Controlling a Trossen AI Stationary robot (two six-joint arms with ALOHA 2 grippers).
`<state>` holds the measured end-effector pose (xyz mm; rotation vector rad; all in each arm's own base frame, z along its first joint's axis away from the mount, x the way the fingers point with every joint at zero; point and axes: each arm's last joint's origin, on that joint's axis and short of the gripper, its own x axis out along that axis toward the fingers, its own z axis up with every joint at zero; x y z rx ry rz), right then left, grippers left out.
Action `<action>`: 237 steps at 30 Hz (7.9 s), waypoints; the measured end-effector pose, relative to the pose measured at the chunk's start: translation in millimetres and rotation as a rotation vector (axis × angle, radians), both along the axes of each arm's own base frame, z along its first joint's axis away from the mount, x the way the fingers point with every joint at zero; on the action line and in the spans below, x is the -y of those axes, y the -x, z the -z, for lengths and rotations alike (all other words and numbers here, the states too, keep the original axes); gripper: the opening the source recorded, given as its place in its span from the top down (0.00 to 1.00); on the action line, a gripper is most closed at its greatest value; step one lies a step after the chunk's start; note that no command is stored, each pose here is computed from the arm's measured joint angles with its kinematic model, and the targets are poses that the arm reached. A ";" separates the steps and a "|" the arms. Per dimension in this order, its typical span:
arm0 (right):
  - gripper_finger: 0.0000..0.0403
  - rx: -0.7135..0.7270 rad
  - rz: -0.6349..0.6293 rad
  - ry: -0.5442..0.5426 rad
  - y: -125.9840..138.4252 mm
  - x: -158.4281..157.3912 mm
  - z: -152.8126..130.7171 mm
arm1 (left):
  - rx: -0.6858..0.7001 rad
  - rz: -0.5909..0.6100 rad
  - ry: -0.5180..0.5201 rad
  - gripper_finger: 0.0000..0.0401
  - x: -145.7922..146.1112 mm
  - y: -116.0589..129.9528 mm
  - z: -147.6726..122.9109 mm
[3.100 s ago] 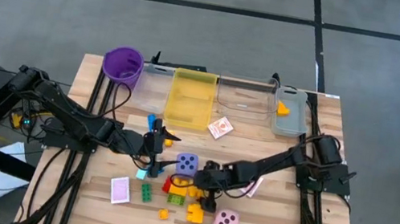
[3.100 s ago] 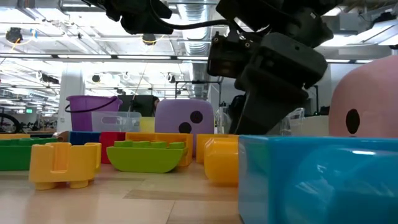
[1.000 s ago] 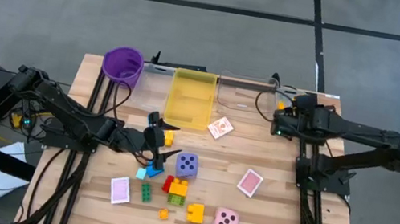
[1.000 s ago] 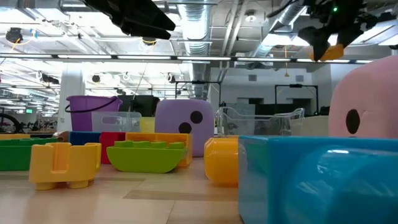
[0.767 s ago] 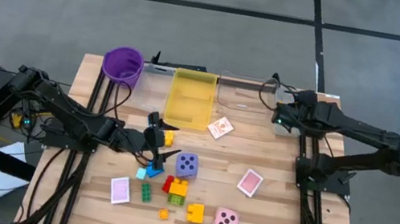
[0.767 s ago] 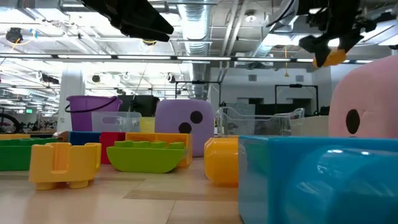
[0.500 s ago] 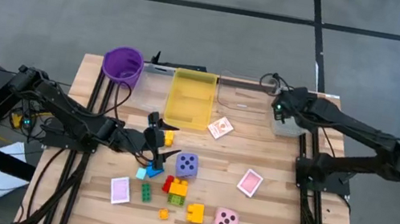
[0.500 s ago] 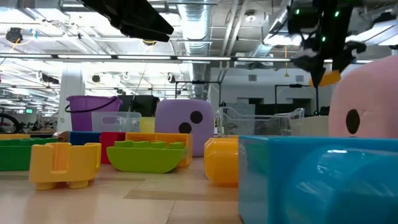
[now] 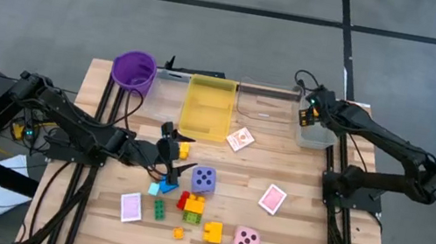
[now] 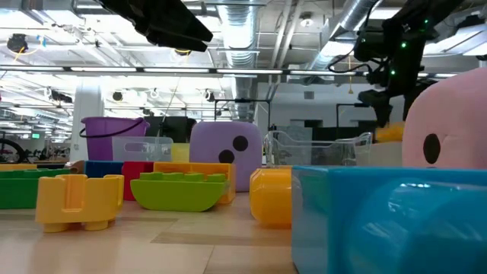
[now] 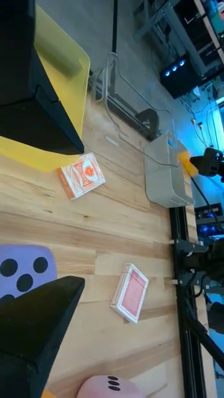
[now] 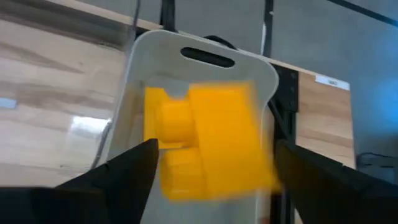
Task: Pick & Place Toys
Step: Put the large yellow game piece into the gray bin
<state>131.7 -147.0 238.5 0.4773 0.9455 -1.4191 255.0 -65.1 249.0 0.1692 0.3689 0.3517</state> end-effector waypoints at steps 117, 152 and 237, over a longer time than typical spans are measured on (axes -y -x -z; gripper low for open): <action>0.21 0.323 -0.981 0.326 -143.4 -271.7 72.6 | -0.497 0.236 0.249 0.18 36.8 -58.5 125.2; 0.21 0.323 -0.981 0.326 -143.4 -271.7 72.6 | -0.610 0.267 0.303 0.18 21.3 -41.7 111.9; 0.21 0.361 -0.909 0.302 -145.3 -265.4 74.1 | -0.426 -0.065 0.505 0.23 52.1 -80.2 127.0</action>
